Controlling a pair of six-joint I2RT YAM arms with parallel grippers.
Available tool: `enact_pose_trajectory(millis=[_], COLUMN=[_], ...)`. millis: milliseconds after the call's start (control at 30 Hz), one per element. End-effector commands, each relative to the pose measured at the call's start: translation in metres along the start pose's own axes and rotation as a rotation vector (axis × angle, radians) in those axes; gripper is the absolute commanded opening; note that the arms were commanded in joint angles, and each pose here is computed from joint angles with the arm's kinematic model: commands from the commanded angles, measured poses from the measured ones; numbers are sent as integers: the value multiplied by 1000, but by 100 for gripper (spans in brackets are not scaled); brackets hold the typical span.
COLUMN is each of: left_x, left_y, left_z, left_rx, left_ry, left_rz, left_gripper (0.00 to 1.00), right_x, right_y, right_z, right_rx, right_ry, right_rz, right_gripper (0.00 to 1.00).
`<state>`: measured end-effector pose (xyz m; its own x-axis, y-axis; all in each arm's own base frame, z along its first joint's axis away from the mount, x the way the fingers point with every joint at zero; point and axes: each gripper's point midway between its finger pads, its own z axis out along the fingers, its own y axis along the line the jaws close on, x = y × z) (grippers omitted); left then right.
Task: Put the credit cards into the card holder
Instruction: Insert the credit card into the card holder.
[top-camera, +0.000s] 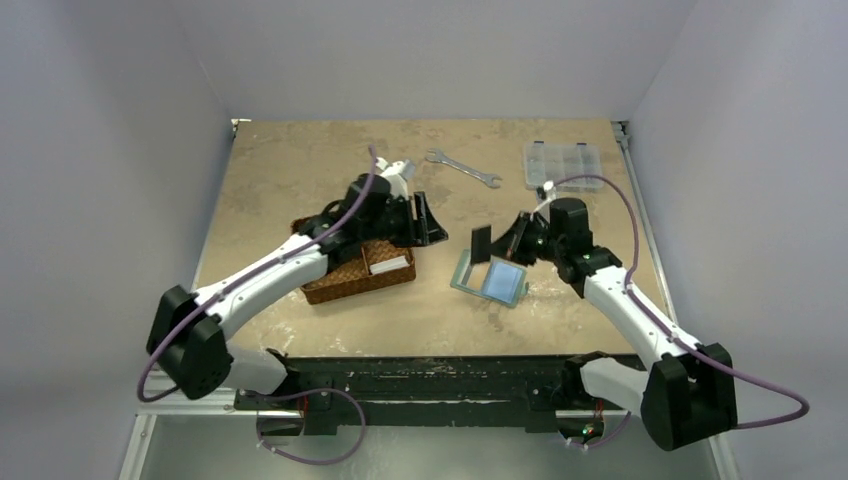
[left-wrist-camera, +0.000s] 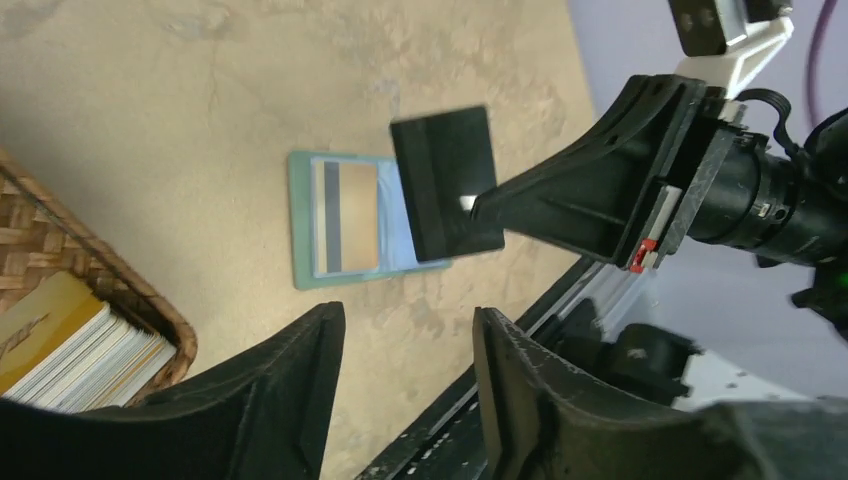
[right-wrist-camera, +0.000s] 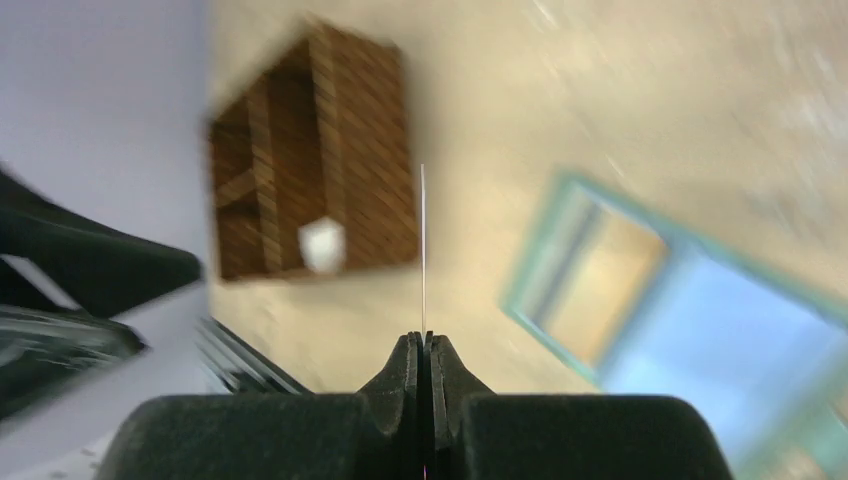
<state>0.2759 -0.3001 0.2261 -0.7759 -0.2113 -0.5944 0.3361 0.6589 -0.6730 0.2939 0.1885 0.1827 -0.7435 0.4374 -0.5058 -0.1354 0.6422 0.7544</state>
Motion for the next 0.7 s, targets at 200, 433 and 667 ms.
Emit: enact_pose_trajectory(millis=[200,433,667], left_x=[42,68,86], left_y=[-32,-4,27], left_z=[96,148,165], left_rx=[98,61,-13], left_ry=[132,203,238], left_rz=[147,172,182], left_gripper=[13,0,0], right_x=[104,102,101], right_y=[-91,-115,-113], right_z=[-46,-37,-37], right_rx=[199,163,92], right_ry=[262,213,177], right_rz=[199,220,216], right_gripper=[0,0,0])
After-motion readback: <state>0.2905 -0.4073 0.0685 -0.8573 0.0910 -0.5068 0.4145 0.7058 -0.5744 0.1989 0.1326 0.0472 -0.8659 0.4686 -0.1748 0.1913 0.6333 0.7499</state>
